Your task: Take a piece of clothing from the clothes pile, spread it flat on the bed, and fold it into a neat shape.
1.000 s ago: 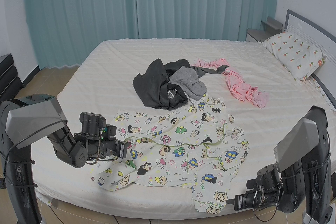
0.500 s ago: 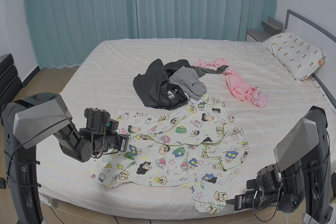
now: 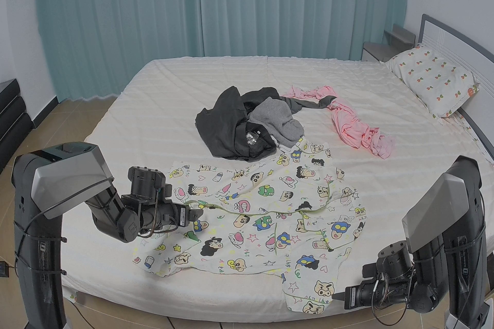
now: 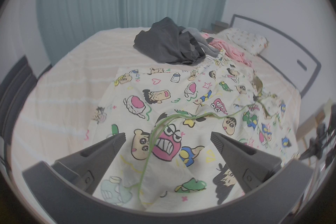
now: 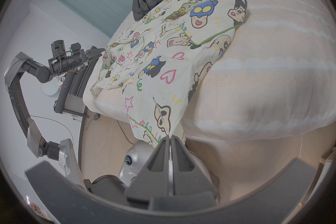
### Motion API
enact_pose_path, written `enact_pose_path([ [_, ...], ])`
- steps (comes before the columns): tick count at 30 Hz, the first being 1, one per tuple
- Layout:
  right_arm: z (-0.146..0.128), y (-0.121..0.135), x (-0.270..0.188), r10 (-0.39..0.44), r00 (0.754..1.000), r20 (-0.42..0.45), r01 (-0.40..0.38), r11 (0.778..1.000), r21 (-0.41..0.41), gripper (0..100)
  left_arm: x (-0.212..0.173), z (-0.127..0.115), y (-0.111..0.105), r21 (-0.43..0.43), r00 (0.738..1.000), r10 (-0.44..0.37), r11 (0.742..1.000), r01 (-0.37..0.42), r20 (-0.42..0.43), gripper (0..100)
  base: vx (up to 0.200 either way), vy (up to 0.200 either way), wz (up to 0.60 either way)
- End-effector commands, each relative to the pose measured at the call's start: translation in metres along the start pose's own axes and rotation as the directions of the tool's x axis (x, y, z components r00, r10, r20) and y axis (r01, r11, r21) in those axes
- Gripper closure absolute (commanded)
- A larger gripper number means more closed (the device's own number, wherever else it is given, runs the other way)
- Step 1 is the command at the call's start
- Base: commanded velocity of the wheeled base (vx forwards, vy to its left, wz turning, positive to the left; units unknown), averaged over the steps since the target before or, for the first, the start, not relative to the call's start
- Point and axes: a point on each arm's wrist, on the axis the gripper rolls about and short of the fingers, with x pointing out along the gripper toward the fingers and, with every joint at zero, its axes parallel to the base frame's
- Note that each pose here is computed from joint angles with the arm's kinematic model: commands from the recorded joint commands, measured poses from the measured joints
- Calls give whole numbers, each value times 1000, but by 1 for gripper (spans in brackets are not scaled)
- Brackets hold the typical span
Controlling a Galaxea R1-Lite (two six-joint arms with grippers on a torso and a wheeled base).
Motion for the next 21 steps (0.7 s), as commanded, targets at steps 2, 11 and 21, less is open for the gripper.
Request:
enact_pose_path([
  [2,-2,0,-2,-3,1000,-3,3,1000,1,100,-15,-7,8,-132,998,-60,990,54,-36,0,0,0,0],
  [11,-3,0,-1,-2,1000,-9,2,1000,0,100,-20,-26,37,-160,989,-141,978,133,-40,0,0,0,0],
  [21,-3,0,-1,-3,1000,-11,3,1000,0,100,-1,-42,36,-113,984,-160,982,152,-71,0,0,0,0],
])
